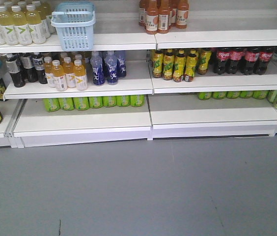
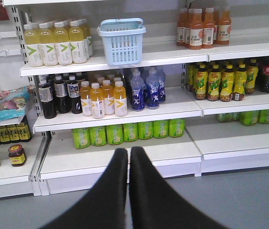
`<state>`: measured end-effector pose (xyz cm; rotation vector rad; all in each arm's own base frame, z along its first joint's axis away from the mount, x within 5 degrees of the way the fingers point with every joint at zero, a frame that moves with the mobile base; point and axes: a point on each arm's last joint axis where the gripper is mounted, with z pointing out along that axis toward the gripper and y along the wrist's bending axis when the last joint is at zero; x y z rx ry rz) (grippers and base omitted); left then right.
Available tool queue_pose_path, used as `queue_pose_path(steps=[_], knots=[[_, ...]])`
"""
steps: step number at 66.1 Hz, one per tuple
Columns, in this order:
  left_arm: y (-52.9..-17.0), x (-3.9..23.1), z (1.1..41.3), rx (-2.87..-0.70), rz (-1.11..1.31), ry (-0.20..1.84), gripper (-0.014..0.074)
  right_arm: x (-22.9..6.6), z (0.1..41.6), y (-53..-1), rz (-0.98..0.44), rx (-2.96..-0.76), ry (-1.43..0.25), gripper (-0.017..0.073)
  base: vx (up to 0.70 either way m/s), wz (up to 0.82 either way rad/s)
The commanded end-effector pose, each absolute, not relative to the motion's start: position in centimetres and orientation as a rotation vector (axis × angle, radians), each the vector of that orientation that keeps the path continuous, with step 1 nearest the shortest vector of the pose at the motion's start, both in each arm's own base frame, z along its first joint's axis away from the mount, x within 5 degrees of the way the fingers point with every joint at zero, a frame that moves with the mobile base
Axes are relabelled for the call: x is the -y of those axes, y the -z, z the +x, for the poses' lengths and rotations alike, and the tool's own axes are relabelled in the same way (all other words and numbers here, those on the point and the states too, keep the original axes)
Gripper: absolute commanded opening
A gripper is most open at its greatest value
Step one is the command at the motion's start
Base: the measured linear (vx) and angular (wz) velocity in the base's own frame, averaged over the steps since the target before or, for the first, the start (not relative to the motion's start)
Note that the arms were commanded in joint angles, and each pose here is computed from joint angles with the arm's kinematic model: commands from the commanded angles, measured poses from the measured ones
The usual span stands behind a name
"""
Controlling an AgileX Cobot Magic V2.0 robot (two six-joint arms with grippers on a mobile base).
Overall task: Place coke in basket with both arms
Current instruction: 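Drive the base toward the shelf holding the light-blue basket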
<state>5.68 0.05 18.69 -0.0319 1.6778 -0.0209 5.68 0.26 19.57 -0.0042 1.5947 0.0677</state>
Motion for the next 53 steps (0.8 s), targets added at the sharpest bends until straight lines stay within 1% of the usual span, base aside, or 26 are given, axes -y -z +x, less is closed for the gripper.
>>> queue_pose_path(steps=[1,53], knots=[[-19.49,-0.01,5.58,-1.586,-0.038,0.037,-0.0006,-0.24,5.58,-20.01,-0.012,-1.509,-0.056,-0.001,0.0,0.0],[-19.49,-0.01,5.58,-1.586,-0.038,0.037,-0.0006,-0.24,5.58,-20.01,-0.012,-1.509,-0.056,-0.001,0.0,0.0]])
